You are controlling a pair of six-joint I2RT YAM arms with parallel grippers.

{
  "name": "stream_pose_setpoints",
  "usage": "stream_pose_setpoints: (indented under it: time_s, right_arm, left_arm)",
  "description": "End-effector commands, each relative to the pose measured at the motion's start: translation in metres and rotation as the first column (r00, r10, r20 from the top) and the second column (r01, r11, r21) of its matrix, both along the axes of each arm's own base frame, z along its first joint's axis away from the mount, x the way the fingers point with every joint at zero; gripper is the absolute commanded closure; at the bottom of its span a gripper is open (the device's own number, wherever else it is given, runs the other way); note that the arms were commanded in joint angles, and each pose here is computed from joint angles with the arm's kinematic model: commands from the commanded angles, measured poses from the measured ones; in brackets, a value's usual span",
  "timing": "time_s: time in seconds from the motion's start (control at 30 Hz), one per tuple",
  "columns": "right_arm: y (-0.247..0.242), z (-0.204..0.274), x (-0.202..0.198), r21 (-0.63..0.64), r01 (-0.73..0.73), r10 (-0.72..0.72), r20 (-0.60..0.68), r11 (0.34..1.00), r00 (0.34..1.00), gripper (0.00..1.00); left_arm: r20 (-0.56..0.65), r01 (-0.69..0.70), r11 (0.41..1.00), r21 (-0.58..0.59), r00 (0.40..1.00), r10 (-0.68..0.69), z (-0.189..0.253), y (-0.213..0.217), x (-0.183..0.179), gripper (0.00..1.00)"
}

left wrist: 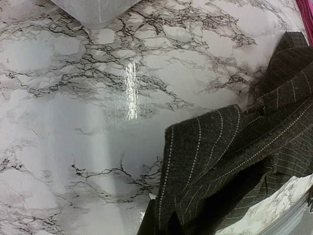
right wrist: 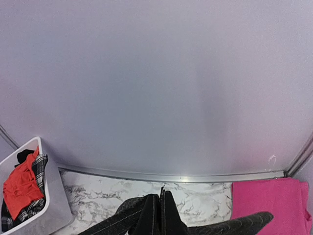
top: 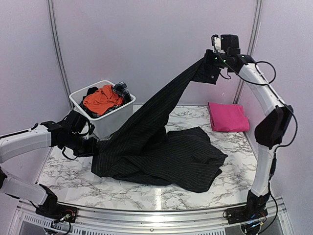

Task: Fold and stack the mixed laundry pile
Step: Flatten out the crumpled shirt at the center of the board.

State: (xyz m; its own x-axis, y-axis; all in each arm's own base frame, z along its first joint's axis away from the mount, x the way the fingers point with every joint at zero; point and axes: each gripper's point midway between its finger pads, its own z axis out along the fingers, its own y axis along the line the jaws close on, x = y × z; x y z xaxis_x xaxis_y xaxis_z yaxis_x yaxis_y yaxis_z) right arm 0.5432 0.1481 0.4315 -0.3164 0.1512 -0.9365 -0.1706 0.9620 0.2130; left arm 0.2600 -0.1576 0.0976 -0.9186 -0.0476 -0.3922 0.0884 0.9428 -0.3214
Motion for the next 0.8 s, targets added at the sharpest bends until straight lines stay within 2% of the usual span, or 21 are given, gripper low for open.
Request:
stream_pose_setpoints:
  time_s: [0.0,0.17,0.2,0.27,0.3,0.33,0.4,0.57,0.67,0.77]
  right_arm:
    - [-0.005,0.005,0.052,0.011,0.052,-0.053,0.119,0.999,0.991,1.0]
    - [0.014,-0.069,0.096,0.031,0.012,-0.014,0.056,0.999,0.998,1.0]
    - [0.019,-0.081,0.102,0.04,-0.014,0.013,0.037,0.999,0.999,0.93]
    - [0.022,-0.115,0.111,0.062,-0.056,0.058,-0.044,0.997,0.997,0.54]
    - [0.022,-0.129,0.111,0.064,-0.068,0.073,-0.087,0.996,0.993,0.39]
    - [0.021,-0.141,0.108,0.06,-0.08,0.087,-0.128,0.995,0.988,0.29]
    - [0.019,-0.154,0.094,0.037,-0.102,0.107,-0.193,0.994,0.975,0.2]
    - [0.008,-0.176,0.032,-0.007,-0.16,0.149,-0.324,0.987,0.934,0.18]
    - [0.013,-0.191,-0.015,0.025,-0.238,0.229,-0.389,0.971,0.892,0.2]
    - [0.026,-0.213,-0.061,0.127,-0.33,0.351,-0.452,0.935,0.82,0.24]
  left_arm:
    - [0.032,-0.083,0.996,0.032,0.996,0.082,0.011,0.005,0.021,1.0]
    - [0.023,-0.178,0.974,0.138,0.984,0.177,-0.004,0.019,0.041,1.0]
    - [0.017,-0.205,0.965,0.161,0.979,0.205,-0.008,0.024,0.044,1.0]
    - [0.008,-0.26,0.945,0.198,0.964,0.264,-0.014,0.035,0.05,1.0]
    - [0.004,-0.282,0.936,0.209,0.958,0.288,-0.015,0.039,0.053,0.9]
    - [0.003,-0.293,0.933,0.211,0.954,0.299,-0.015,0.041,0.055,0.79]
    - [0.025,-0.273,0.943,0.192,0.962,0.273,-0.004,0.037,0.061,0.6]
    - [0.16,-0.108,0.983,0.146,0.984,0.084,0.049,0.013,0.068,0.3]
    - [0.187,0.112,0.987,0.112,0.974,-0.132,0.064,-0.033,0.055,0.27]
    - [0.147,0.324,0.937,0.128,0.929,-0.341,0.052,-0.085,0.036,0.27]
